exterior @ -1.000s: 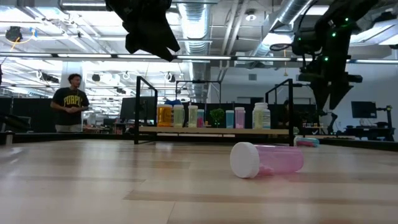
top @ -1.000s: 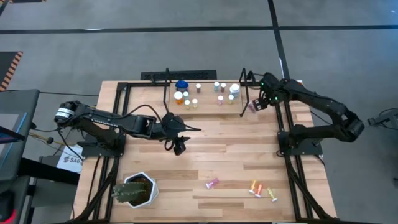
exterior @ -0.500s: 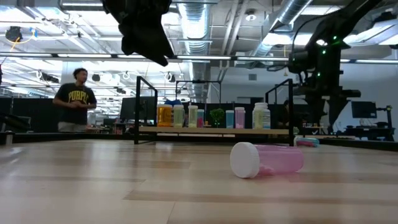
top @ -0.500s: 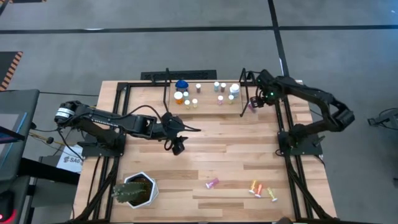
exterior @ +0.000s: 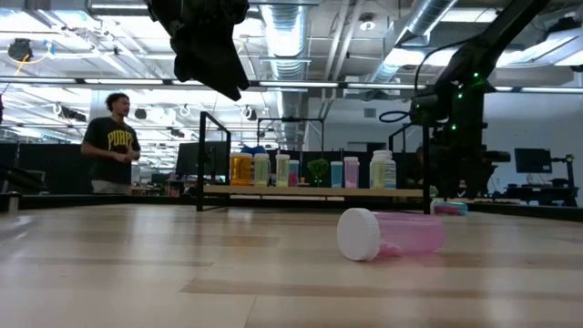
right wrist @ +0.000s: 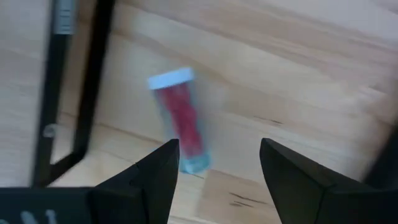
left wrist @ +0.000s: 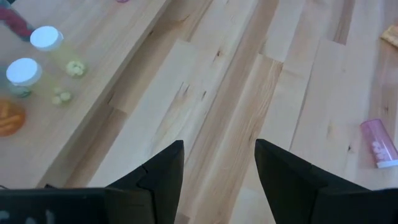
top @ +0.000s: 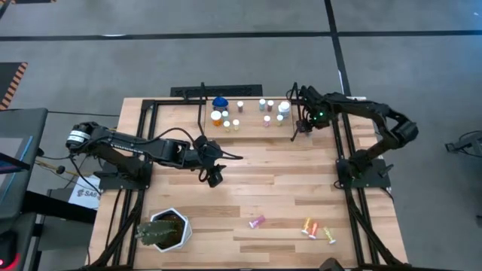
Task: Pick and place medicine bottles onto shelf by color
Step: Put the blue pill bottle on the shelf
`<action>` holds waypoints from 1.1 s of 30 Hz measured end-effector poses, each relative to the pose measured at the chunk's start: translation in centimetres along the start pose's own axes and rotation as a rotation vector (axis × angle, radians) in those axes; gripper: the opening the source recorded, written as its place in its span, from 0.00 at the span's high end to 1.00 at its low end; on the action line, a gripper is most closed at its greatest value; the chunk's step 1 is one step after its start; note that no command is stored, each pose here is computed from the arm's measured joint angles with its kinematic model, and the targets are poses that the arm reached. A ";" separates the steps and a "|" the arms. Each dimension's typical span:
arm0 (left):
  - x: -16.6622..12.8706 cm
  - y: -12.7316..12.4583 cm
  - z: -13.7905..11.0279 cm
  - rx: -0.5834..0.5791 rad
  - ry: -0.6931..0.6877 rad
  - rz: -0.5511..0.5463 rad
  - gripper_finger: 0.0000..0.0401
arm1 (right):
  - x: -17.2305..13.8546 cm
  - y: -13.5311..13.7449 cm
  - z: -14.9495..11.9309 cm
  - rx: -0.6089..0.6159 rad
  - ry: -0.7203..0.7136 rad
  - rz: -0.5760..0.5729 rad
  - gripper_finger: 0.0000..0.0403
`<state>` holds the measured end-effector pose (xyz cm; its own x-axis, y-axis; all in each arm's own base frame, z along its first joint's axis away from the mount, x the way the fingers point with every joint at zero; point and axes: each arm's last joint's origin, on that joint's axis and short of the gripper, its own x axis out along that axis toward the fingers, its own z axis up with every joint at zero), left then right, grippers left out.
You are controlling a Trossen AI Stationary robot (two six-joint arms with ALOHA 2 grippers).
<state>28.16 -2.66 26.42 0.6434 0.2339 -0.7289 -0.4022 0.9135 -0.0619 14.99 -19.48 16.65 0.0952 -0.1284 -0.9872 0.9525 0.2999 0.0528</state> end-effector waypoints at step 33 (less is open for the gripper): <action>0.0 0.1 -0.2 -0.025 0.021 0.011 0.54 | 2.7 1.0 0.1 -0.076 0.082 -0.020 0.70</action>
<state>27.98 -2.62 26.27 0.6254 0.2368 -0.7435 -0.4254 0.9023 -0.0704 16.28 -19.64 14.05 0.0499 -0.0581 -0.9971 0.9291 0.3690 0.0250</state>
